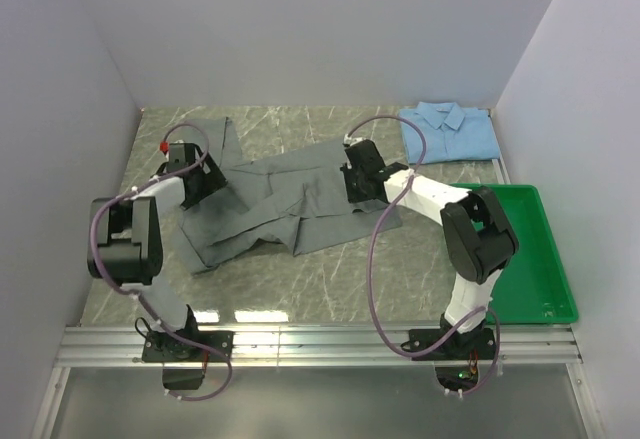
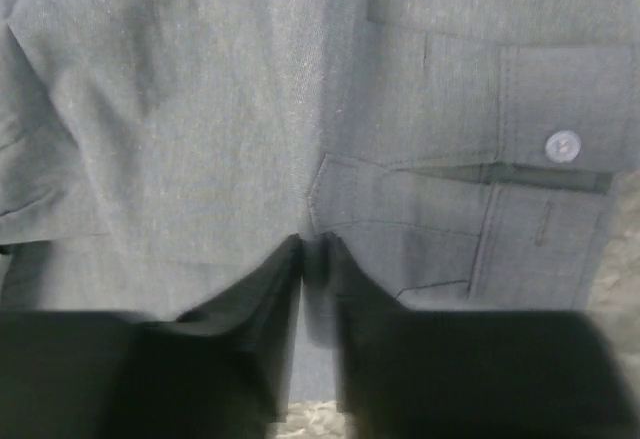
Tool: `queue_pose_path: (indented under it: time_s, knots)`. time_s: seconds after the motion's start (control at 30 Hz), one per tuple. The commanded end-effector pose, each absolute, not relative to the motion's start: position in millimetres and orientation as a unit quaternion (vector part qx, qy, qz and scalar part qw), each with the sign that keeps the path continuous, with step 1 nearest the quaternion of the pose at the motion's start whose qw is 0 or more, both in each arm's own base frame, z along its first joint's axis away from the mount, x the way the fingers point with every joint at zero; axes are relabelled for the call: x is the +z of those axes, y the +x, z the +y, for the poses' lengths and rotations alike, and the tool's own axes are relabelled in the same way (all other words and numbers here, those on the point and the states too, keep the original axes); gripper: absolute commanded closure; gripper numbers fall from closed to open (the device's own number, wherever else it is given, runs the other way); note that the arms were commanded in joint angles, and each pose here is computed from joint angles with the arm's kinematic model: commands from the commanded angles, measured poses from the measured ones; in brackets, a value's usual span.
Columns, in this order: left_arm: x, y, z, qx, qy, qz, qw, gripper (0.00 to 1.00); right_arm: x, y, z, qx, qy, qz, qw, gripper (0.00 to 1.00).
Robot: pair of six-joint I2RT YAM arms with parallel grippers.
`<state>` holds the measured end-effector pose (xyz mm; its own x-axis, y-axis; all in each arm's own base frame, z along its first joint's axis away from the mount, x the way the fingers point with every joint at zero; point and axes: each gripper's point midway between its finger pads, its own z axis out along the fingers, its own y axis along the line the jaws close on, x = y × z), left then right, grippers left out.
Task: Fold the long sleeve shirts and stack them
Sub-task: Flatten the shirt out
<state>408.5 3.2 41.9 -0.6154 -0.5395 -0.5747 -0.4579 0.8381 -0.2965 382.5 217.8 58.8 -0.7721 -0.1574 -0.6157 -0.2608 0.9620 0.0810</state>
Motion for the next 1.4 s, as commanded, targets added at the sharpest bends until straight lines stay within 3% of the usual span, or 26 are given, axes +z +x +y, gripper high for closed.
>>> queue_pose_path:
  time_s: [0.0,0.03,0.23,0.53,0.73,0.97,1.0,1.03,1.07,1.1,1.17,1.23,1.37]
  knots:
    - [46,435,10,-0.045,-0.271,0.894,0.353,0.02,80,390,222,0.089,-0.115,0.927,0.346,0.91]
    - [50,442,13,-0.038,-0.272,0.891,0.361,0.02,84,388,220,0.090,-0.115,0.925,0.350,1.00]
    - [47,476,27,-0.015,-0.275,0.890,0.363,0.02,124,348,212,0.121,-0.123,0.914,0.368,1.00]
    - [38,529,49,-0.013,-0.308,0.879,0.364,0.02,147,238,194,0.210,-0.167,0.902,0.337,1.00]
    - [54,555,65,-0.037,-0.341,0.855,0.388,0.02,150,158,210,0.320,-0.229,0.887,0.241,1.00]
    - [112,569,81,-0.060,-0.340,0.815,0.465,0.01,124,111,195,0.296,-0.259,0.913,0.111,1.00]
    - [116,566,85,-0.061,-0.343,0.810,0.471,0.01,124,104,198,0.308,-0.269,0.908,0.096,0.96]
    - [140,566,85,-0.070,-0.338,0.797,0.495,0.01,123,98,202,0.322,-0.288,0.898,0.084,0.81]
    - [149,564,85,-0.073,-0.336,0.792,0.505,0.01,125,89,209,0.338,-0.310,0.886,0.073,0.73]
    - [169,558,83,-0.078,-0.332,0.783,0.521,0.01,130,86,215,0.353,-0.322,0.876,0.064,0.56]
    - [189,549,78,-0.089,-0.328,0.775,0.532,0.01,133,89,221,0.354,-0.326,0.874,0.068,0.42]
    - [219,530,68,-0.100,-0.318,0.765,0.551,0.01,141,105,227,0.342,-0.321,0.878,0.095,0.34]
    - [238,480,39,-0.109,-0.303,0.776,0.543,0.01,153,169,223,0.255,-0.261,0.907,0.209,0.31]
